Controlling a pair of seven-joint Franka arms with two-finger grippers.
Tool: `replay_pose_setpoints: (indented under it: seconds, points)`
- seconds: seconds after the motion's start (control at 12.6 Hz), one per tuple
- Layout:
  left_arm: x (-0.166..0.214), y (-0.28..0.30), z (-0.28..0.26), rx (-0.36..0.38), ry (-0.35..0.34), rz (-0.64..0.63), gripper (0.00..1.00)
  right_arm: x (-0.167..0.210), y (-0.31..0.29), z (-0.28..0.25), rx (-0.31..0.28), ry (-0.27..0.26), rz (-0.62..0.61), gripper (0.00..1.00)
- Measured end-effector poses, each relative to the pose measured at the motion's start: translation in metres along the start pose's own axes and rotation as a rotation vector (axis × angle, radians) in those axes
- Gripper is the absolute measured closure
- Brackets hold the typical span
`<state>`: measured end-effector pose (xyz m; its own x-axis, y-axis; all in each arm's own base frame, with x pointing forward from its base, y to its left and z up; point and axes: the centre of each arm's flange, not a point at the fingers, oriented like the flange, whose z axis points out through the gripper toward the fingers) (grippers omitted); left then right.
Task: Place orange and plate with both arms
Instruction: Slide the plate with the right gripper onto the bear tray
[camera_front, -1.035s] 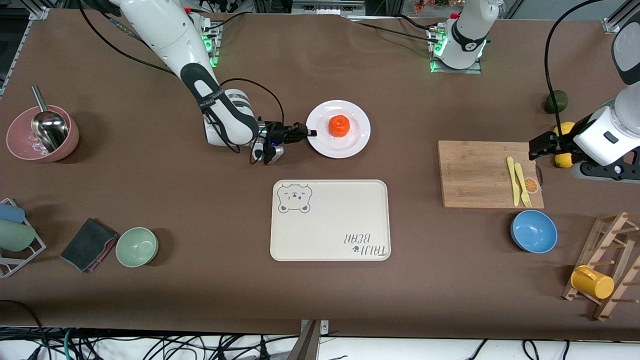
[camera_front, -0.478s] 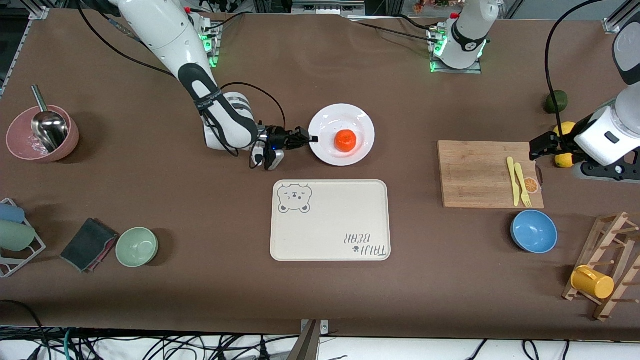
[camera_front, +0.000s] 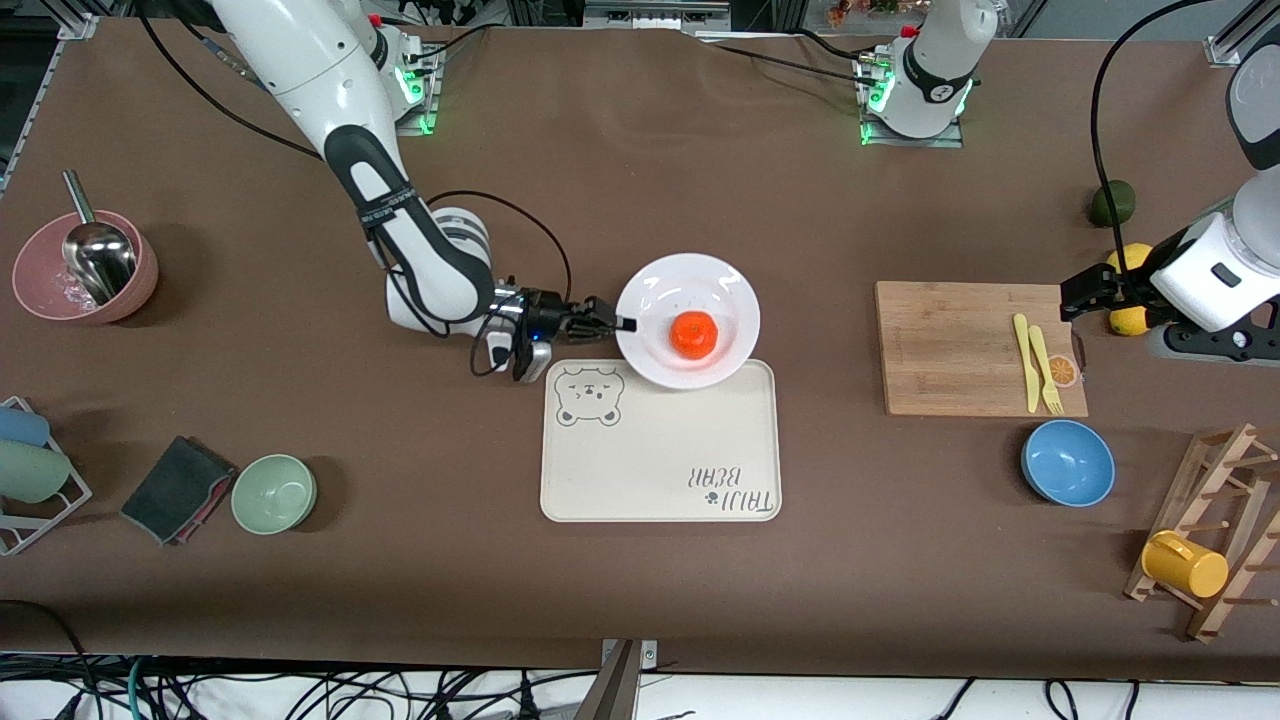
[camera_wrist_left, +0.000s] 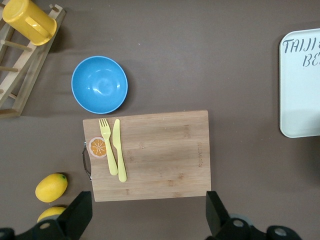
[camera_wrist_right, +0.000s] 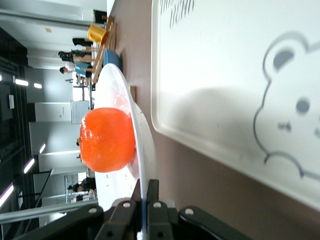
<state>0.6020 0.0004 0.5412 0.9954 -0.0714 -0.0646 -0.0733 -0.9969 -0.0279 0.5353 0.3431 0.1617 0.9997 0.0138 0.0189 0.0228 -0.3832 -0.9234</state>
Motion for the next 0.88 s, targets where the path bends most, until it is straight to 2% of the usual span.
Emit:
replay_pose_setpoints:
  seconds: [0.24, 0.56, 0.72, 0.88]
  points:
    - [0.0, 0.0, 0.0, 0.0, 0.0, 0.0, 0.0, 0.053, -0.003, -0.008, -0.038, 0.025, 0.014, 0.96]
    - [0.0, 0.001, 0.001, 0.0, -0.001, 0.002, 0.0, 0.107, 0.028, 0.003, -0.044, 0.075, 0.014, 0.96]
    - [0.0, 0.002, 0.001, 0.0, -0.002, 0.003, 0.0, 0.122, 0.044, 0.008, -0.044, 0.091, 0.01, 0.96]
    - [0.0, 0.002, 0.002, 0.0, -0.003, 0.004, 0.0, 0.123, 0.056, 0.014, -0.068, 0.083, 0.008, 0.96]
